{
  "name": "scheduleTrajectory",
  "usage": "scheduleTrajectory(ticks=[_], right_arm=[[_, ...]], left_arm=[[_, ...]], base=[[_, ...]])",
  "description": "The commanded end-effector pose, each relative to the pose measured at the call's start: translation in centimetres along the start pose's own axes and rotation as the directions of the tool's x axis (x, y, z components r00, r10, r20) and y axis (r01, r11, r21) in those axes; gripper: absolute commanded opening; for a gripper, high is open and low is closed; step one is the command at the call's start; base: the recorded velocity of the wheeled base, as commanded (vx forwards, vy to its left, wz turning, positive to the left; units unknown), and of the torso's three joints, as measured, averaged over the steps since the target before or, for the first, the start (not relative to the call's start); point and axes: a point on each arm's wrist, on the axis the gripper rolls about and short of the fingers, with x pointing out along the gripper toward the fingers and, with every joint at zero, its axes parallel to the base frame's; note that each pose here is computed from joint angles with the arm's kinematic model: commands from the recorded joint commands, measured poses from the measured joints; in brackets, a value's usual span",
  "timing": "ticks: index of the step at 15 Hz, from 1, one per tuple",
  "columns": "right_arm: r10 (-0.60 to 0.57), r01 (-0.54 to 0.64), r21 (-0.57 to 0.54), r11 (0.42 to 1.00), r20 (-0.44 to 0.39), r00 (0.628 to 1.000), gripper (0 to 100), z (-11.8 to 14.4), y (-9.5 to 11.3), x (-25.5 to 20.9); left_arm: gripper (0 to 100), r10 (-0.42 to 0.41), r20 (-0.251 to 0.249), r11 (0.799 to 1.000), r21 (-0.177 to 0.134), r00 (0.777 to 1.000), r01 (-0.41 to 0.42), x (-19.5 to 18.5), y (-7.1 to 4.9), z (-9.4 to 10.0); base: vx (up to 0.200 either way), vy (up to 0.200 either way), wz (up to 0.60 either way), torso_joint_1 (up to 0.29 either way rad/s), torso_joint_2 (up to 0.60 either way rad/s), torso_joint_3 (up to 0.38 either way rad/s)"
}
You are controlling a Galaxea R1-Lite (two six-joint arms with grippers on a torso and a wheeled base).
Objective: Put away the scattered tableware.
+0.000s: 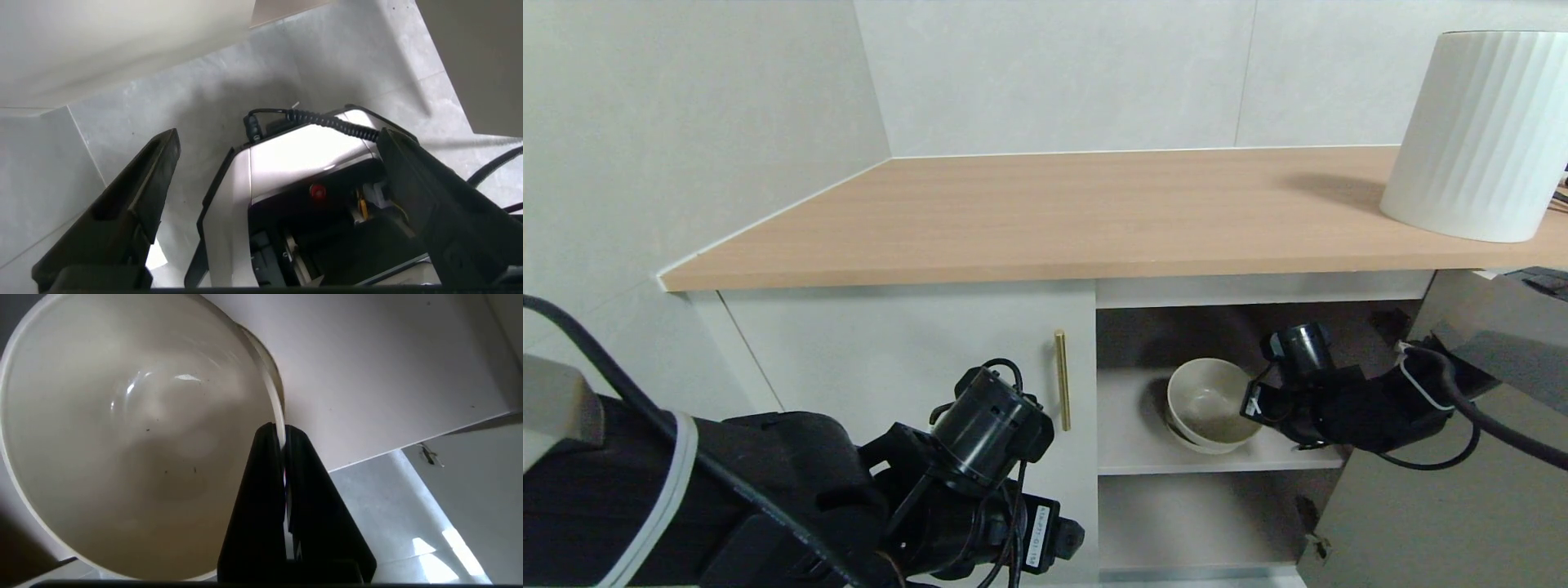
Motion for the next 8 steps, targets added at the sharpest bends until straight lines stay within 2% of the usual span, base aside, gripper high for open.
scheduleTrajectory(ticks=[1, 8], right_arm=[[-0.008, 0.008, 0.002, 1.0, -0.004, 1.0, 0, -0.06, -0.21, 0.43], [-0.012, 0.012, 0.004, 1.0, -0.004, 1.0, 0, -0.06, -0.17, 1.03]], left_arm=[[100, 0.001, -0.001, 1.0, 0.0, 1.0, -0.001, 0.05, 0.0, -0.01], [100, 0.003, -0.002, 1.0, -0.001, 1.0, -0.003, 0.1, 0.04, 0.0]], base=[[0.0, 0.0, 0.0, 0.0, 0.0, 0.0], [0.0, 0.0, 0.0, 0.0, 0.0, 0.0]])
